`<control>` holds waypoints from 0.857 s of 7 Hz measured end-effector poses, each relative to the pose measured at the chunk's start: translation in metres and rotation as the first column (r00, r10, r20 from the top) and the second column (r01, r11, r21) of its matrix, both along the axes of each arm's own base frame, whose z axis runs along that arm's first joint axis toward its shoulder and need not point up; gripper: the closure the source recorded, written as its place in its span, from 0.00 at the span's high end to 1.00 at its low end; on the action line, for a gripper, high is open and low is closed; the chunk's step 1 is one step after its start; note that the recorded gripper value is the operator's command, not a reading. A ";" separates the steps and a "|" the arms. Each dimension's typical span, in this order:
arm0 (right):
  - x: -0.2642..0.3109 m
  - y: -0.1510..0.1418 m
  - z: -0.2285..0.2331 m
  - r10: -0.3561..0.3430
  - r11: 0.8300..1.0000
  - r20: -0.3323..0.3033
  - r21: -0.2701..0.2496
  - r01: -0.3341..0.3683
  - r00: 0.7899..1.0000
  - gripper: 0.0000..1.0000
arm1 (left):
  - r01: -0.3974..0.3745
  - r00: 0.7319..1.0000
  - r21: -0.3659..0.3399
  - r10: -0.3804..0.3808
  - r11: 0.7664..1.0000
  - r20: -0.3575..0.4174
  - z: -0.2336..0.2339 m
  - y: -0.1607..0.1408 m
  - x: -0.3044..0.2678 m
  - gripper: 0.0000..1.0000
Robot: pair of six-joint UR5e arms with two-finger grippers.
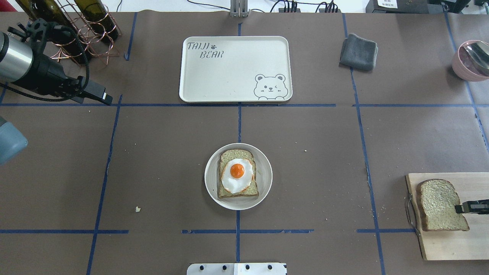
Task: Make sandwich and place on tray
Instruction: 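Grasp the bread slice edge with the right gripper and lift it, then carry the bread slice with the right gripper and lay it on the egg toast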
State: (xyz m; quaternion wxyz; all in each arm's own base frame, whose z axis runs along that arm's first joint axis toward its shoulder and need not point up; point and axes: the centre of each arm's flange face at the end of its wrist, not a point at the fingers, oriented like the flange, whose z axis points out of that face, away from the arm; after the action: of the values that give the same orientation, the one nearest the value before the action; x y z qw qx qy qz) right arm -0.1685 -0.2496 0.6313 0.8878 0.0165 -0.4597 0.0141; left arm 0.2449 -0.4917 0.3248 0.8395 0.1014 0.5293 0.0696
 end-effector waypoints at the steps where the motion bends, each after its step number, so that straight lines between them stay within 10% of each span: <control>1: -0.002 -0.002 -0.009 0.000 1.000 0.015 0.012 0.000 1.000 0.00 | 0.000 1.000 0.000 0.000 1.000 -0.001 0.000 0.000 0.000 1.00; 6: -0.032 -0.029 -0.121 0.035 0.998 0.228 0.045 -0.047 0.973 0.00 | -0.007 1.000 0.040 0.009 0.999 -0.027 -0.025 -0.009 0.008 1.00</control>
State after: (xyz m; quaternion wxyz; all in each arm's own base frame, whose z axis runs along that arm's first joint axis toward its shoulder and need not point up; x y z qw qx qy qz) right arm -0.2009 -0.2786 0.5099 0.8284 0.0466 -0.5578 0.0225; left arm 0.2528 -0.5005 0.3000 0.8296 0.1170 0.5397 0.0821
